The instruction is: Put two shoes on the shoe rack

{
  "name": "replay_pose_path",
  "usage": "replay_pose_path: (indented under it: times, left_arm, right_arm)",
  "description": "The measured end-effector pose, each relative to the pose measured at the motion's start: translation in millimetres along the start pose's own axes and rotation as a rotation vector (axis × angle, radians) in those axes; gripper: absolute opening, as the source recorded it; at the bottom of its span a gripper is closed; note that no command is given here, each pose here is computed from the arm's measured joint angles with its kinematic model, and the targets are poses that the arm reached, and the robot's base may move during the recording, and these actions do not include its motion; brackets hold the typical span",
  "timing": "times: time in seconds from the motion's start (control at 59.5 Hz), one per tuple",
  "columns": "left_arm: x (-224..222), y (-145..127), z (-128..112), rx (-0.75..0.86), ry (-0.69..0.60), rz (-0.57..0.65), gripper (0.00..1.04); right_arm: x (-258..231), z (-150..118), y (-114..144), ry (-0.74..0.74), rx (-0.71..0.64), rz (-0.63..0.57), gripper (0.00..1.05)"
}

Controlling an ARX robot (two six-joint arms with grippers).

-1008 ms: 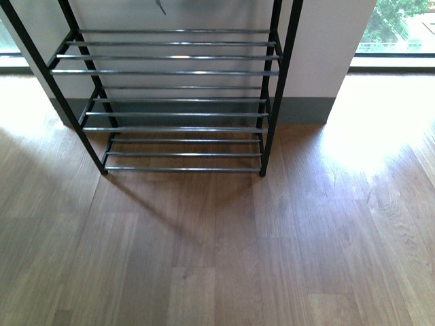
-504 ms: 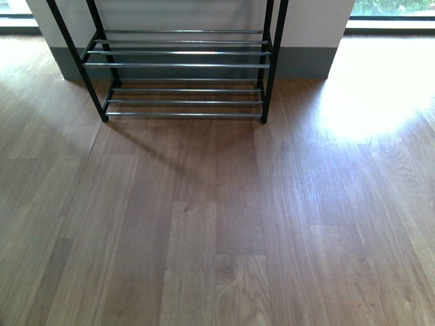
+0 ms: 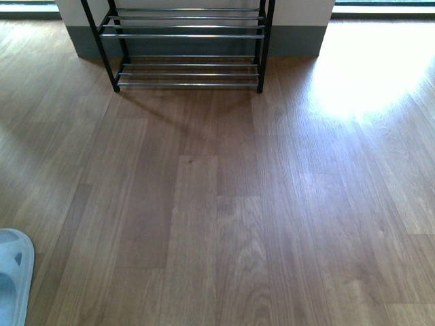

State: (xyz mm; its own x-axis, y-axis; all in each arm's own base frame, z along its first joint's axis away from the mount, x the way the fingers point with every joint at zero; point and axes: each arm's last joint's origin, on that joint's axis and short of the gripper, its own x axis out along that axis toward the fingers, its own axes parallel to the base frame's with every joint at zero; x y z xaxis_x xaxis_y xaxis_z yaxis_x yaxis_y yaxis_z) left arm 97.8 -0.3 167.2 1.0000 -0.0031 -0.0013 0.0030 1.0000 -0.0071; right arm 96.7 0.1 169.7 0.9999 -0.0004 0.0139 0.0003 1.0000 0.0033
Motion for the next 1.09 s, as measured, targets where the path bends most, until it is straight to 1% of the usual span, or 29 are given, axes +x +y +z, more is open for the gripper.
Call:
replay_pose_path:
  times: [1.092]
  left_arm:
    - [0.0,0.0,0.0,0.0,0.0,0.0,0.95]
  right_arm:
    - [0.0,0.0,0.1,0.0,0.0,0.005,0.96]
